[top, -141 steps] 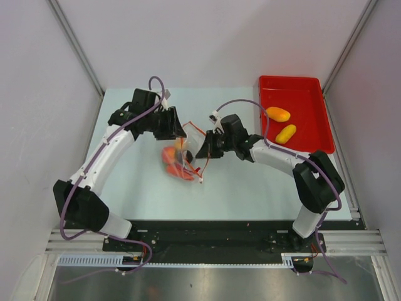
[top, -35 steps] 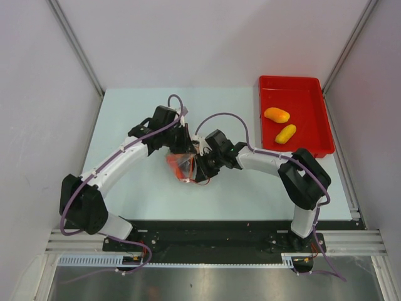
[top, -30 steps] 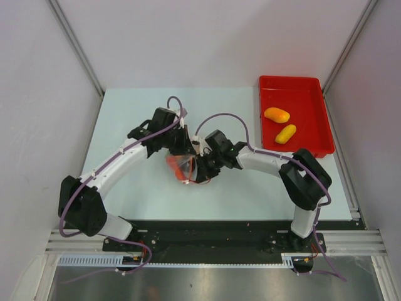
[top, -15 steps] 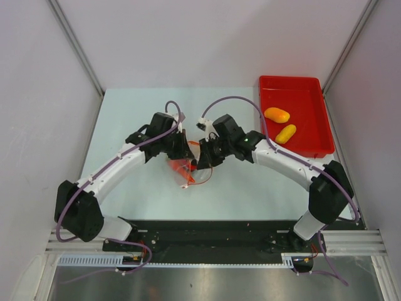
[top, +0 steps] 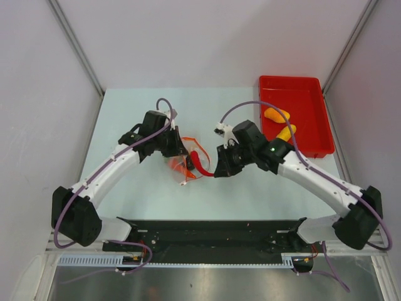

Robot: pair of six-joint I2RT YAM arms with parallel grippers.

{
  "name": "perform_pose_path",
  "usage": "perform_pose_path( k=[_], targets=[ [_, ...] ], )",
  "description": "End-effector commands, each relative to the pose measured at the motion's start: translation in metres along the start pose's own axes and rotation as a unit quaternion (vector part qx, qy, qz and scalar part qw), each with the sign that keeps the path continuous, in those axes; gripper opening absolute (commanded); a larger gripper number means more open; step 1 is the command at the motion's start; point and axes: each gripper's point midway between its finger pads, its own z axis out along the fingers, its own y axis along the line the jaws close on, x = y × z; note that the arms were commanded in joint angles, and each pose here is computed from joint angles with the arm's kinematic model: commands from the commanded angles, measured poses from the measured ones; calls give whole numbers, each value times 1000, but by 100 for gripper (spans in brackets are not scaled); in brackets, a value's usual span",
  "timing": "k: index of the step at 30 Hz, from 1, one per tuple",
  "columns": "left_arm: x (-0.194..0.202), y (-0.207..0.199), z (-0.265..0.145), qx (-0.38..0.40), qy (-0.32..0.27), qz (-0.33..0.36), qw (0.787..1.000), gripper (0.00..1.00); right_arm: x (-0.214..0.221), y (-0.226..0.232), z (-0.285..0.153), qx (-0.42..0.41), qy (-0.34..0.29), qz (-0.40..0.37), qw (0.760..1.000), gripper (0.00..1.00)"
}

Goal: Open the zip-top bag and remove the fake food

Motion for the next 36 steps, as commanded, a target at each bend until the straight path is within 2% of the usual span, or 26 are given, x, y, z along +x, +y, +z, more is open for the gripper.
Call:
perform_pose_path(
  k=[1,3,6,7,10,11,16,18,20,25,27,28,31,33,36],
  targets=[
    [-12,-2,-2,2,-22,3,1000,0,8,1,-43,26,-33,2,999,0],
    [-10,-3,1,6,-13,2,1000,0,15,-2,-57,35,-35,7,999,0],
    [-6,-3,0,5,1,1,1000,0,9,-18,-85,74,-78,25,994,0],
    [-5,-3,-2,5,0,2,1000,0,4,-31,-96,109,-104,38,988,0],
    [-5,-4,-13,6,-10,12,1000,0,-9,-74,-125,177,-154,123,964,0],
    [-3,-2,-16,2,-9,17,1000,0,-16,-99,-140,207,-184,166,946,0],
    [4,0,-29,-9,2,29,1000,0,-31,-161,-169,309,-233,228,894,0],
    [3,-8,-33,8,-16,38,999,0,-36,-186,-183,363,-244,230,869,0],
    [4,-8,-34,13,-28,36,999,0,-41,-200,-191,389,-243,227,859,0],
    [3,-9,-41,20,-53,44,997,0,-40,-253,-198,413,-233,292,831,0],
    [3,-9,-44,20,-55,52,997,0,-33,-272,-184,412,-205,309,833,0],
    [3,-12,-44,28,-53,57,997,0,-26,-290,-195,427,-202,320,821,0],
    [1,-20,-44,51,-55,69,995,0,-10,-324,-192,447,-167,321,818,0],
    [4,-23,-42,63,-49,73,994,0,2,-343,-190,463,-129,309,821,6],
    [3,-21,-40,64,-54,87,993,0,8,-360,-193,482,-108,298,817,24]
  ],
)
